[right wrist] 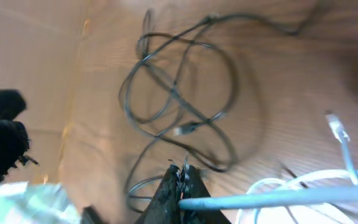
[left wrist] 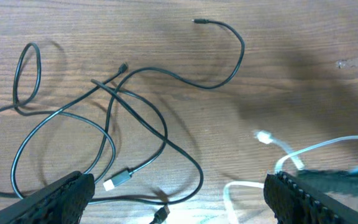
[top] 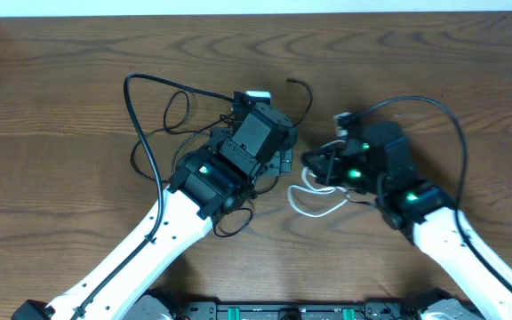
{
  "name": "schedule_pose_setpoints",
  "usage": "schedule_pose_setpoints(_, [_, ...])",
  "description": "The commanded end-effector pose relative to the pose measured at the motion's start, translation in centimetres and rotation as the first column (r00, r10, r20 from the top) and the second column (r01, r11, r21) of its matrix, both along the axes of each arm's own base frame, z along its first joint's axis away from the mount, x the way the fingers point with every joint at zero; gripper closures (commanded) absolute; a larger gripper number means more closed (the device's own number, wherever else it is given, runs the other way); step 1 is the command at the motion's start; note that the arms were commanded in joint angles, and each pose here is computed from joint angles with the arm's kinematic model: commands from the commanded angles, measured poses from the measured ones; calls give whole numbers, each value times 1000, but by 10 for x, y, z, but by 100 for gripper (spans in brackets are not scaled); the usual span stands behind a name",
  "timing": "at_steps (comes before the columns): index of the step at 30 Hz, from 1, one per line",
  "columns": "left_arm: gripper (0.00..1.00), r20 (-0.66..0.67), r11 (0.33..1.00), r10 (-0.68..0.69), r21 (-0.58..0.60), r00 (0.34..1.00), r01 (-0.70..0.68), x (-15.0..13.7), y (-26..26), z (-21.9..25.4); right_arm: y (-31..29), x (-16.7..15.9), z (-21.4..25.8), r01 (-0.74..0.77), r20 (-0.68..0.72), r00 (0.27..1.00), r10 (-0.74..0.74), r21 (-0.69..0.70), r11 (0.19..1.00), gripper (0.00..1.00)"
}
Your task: Untangle cables
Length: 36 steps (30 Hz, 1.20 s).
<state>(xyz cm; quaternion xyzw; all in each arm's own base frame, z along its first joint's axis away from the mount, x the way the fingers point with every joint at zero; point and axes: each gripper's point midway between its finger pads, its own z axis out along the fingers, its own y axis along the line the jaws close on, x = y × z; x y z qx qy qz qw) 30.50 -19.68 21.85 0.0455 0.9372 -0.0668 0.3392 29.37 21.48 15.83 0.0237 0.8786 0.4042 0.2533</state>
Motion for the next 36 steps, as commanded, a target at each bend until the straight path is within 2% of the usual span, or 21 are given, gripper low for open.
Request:
schedule_pose_setpoints(1, [7, 21, 1000, 11, 7, 1000, -12, 3, 3, 7, -32, 8, -1, 73, 56, 996, -68, -104, 992, 99])
schedule_pose_setpoints(4, [8, 20, 1000, 11, 7, 1000, -11, 3, 3, 7, -65, 7, -22, 143, 6, 989, -145, -215, 966, 99])
schedule_pose_setpoints(6, [8, 20, 1000, 11, 7, 1000, -11, 3, 3, 7, -82, 8, -28, 182, -20, 981, -192, -241, 953, 99])
schedule_pose_setpoints(13, [7, 21, 1000, 11, 7, 1000, -12, 3, 3, 7, -171, 24, 4, 357, -35, 920, -391, -337, 871, 99])
schedule_pose_setpoints(19, [8, 21, 1000, 11, 7, 1000, -12, 3, 3, 7, -281, 29, 50, 600, 95, 768, -634, -456, 657, 99])
schedule_pose_setpoints(23, [8, 21, 1000, 11, 7, 1000, -12, 3, 3, 7, -332, 32, 68, 725, 202, 648, -735, -460, 513, 99])
schedule_pose_setpoints(25, [8, 21, 1000, 11, 7, 1000, -11, 3, 3, 7, -345, 32, 68, 758, 210, 602, -770, -455, 468, 99])
schedule_pose_setpoints(36, [8, 20, 1000, 11, 7, 1000, -11, 3, 3, 7, -359, 42, 13, 698, 72, 601, -796, -532, 480, 99])
